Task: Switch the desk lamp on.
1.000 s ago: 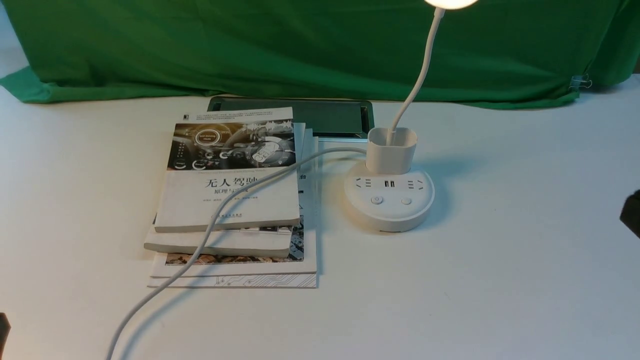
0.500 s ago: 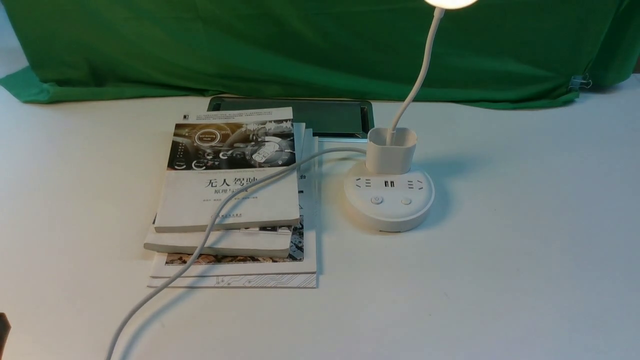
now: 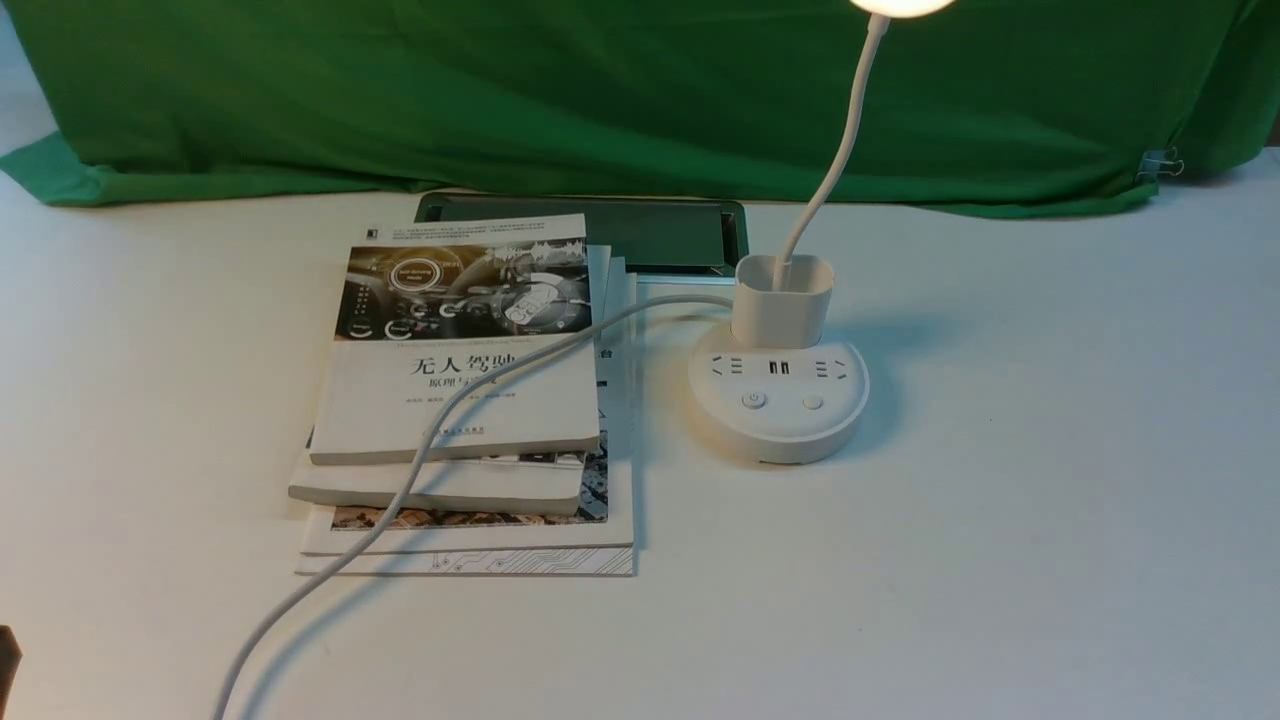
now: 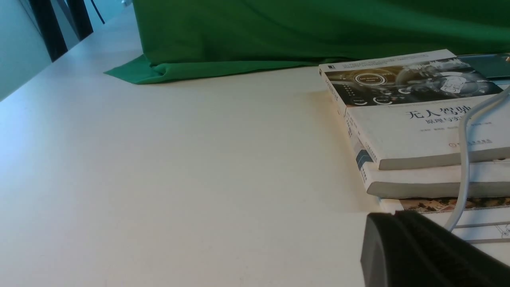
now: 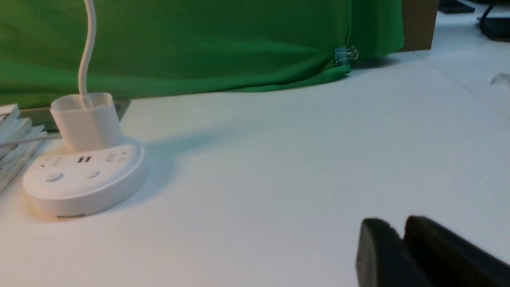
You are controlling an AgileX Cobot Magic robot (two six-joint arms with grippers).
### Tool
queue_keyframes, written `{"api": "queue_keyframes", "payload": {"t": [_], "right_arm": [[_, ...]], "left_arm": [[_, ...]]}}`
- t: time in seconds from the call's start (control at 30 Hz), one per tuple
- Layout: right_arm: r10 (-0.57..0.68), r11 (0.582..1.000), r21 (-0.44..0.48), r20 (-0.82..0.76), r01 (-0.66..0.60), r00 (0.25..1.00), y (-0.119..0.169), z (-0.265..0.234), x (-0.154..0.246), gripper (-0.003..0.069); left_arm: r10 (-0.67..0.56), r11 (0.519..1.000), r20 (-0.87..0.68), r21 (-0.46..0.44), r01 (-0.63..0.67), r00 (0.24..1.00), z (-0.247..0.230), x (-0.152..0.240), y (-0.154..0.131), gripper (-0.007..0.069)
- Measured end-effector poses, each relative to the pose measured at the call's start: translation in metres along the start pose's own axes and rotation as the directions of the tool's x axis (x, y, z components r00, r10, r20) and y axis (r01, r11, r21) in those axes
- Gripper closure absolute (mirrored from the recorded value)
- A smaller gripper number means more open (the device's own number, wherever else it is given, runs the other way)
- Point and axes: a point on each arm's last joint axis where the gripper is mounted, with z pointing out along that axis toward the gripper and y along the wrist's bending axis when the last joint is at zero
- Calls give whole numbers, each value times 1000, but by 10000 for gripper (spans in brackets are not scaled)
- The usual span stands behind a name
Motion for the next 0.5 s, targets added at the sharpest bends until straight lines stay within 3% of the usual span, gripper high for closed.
{"api": "queue_keyframes", "payload": {"t": [0.5], "right_arm": [[3, 1000, 2, -15, -3, 1000, 0, 0, 1, 480]], "left_arm": [[0, 1000, 0, 0, 0, 1000, 0, 0, 0, 604]]}}
